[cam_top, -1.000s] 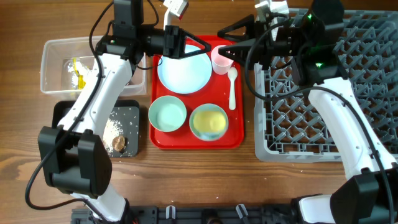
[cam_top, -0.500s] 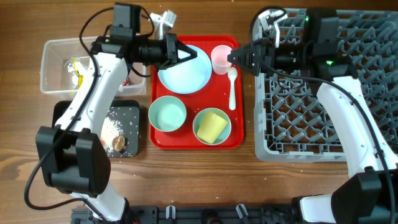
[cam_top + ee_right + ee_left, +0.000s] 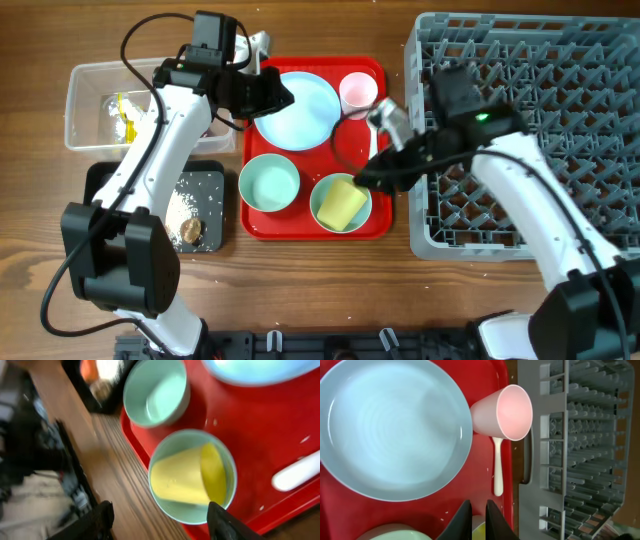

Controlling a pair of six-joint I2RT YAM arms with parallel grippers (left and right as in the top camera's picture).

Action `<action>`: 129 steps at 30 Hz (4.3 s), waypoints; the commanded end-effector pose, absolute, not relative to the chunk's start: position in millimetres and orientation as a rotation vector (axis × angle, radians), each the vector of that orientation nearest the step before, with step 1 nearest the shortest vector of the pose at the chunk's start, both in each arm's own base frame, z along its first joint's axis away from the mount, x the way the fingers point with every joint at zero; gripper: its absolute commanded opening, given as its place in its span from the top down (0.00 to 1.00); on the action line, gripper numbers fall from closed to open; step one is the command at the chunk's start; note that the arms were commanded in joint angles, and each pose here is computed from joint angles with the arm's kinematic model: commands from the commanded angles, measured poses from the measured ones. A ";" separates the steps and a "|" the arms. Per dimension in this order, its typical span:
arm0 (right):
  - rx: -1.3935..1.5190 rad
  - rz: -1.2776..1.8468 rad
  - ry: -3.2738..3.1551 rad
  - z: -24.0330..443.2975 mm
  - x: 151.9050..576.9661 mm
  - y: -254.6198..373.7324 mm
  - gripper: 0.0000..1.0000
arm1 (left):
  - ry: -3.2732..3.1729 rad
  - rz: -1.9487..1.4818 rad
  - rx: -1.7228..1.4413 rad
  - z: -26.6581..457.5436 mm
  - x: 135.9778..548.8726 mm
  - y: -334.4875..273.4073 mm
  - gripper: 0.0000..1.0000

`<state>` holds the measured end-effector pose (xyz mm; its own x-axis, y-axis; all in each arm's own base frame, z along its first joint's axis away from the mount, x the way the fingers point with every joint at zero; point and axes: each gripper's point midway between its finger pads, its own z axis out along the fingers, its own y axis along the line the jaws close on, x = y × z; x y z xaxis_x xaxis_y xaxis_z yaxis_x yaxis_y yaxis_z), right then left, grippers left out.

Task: Sort waste into correct bins and load items into the dishwasher rack

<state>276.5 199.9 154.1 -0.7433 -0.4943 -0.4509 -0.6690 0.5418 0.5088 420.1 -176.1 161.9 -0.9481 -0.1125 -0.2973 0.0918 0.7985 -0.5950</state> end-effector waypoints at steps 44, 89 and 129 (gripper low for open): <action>-0.958 1.028 2.473 89.7 265.8 222.7 0.37 | 2.753 -0.597 -0.011 139.2 413.2 -165.2 0.91; -0.767 1.274 2.568 101.7 248.2 235.3 0.39 | 2.754 -0.594 -0.025 138.9 414.1 -161.3 0.91; -0.817 1.288 2.539 137.0 242.1 279.4 0.37 | 2.758 -0.610 -0.193 138.3 422.6 -113.4 0.96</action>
<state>224.3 273.1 117.7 -0.8544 -0.4087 -0.3207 -0.4978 0.4673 0.7306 422.4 -113.6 137.5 -0.9400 -0.2031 -0.2743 -0.0772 0.9093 -0.4090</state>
